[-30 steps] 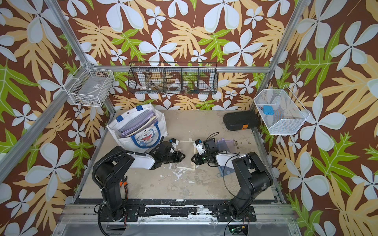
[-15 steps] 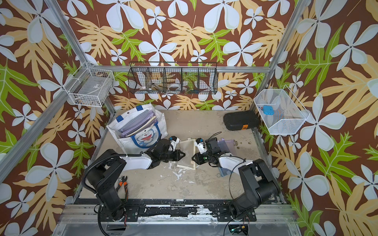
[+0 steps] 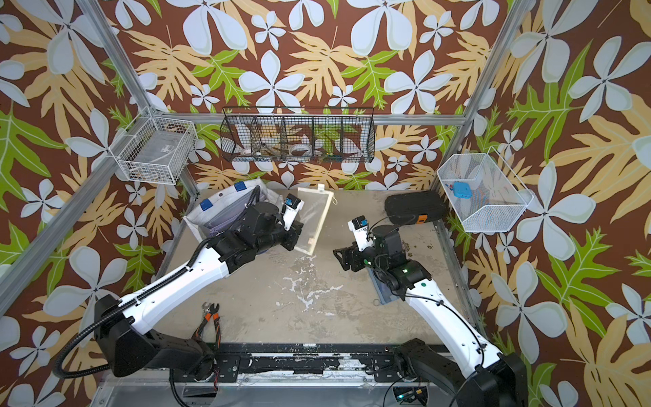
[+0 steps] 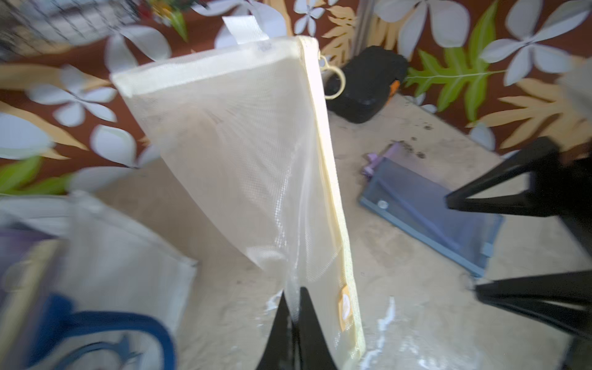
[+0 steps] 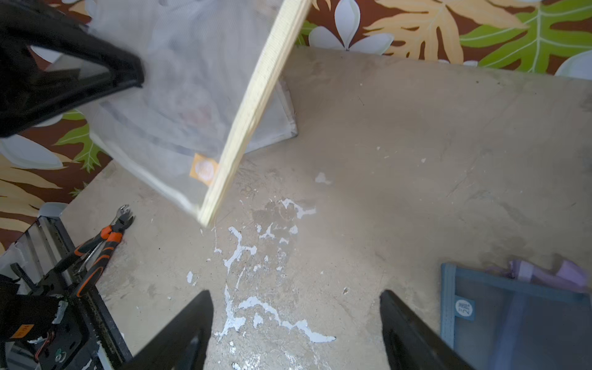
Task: Put the pencil pouch into the canvas bag
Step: Pick up the pencil case from the pencil case, then place the pencil case in the canvas bag.
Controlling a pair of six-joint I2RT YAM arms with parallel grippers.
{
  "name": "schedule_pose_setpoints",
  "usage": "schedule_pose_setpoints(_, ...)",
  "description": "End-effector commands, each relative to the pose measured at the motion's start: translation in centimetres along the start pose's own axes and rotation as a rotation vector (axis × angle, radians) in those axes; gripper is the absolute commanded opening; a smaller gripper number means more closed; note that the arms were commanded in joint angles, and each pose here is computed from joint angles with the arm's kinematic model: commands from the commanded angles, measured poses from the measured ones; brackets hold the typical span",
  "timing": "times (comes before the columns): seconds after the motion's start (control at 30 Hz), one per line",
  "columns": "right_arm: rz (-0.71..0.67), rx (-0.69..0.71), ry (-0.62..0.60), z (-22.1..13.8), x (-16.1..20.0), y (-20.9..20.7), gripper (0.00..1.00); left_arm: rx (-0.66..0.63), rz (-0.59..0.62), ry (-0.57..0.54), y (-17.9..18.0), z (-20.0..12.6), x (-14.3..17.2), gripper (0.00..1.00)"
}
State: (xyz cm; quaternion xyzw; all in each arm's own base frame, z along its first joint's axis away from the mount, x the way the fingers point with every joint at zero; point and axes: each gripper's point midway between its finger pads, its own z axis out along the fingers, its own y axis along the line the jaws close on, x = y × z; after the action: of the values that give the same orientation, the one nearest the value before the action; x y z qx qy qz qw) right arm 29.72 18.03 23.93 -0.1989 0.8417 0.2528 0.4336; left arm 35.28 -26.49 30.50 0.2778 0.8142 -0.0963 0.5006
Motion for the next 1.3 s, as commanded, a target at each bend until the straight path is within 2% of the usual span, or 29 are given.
schedule_pose_setpoints(0.0, -0.018, 0.000, 0.017, -0.8, -0.2, 0.3, 0.84, -0.344, 0.209, 0.147, 7.0, -2.8, 0.8, 0.00)
schedule_pose_setpoints(0.2, -0.044, -0.049, -0.009, -1.6, -1.1, 1.5, 0.86, -0.623, 0.277, 0.147, 13.4, -6.2, -2.9, 0.00)
schedule_pose_setpoints(0.3, -0.046, -0.061, -0.027, -2.1, -0.8, 1.8, 0.86, -0.712, 0.345, 0.170, 15.4, -6.5, -4.0, 0.00)
schedule_pose_setpoints(0.43, -0.048, -0.092, -0.059, -2.6, -0.4, 2.4, 0.87, -0.801, 0.432, 0.266, 17.5, -6.1, -3.7, 0.00)
schedule_pose_setpoints(0.6, -0.079, -0.089, -0.060, -3.0, -0.4, 2.4, 0.88, -0.817, 0.467, 0.362, 19.0, -5.0, -1.6, 0.00)
schedule_pose_setpoints(0.7, -0.103, -0.070, -0.083, -3.7, -0.9, 2.3, 0.89, -0.793, 0.447, 0.378, 19.5, -4.5, -0.2, 0.00)
schedule_pose_setpoints(0.93, -0.092, -0.089, -0.127, -4.7, -2.0, 2.4, 0.90, -0.686, 0.427, 0.477, 19.1, -2.5, 4.3, 0.00)
schedule_pose_setpoints(1.27, -0.079, -0.111, -0.161, -5.0, -3.1, 2.9, 0.89, -0.625, 0.400, 0.592, 20.3, -2.1, 11.3, 0.00)
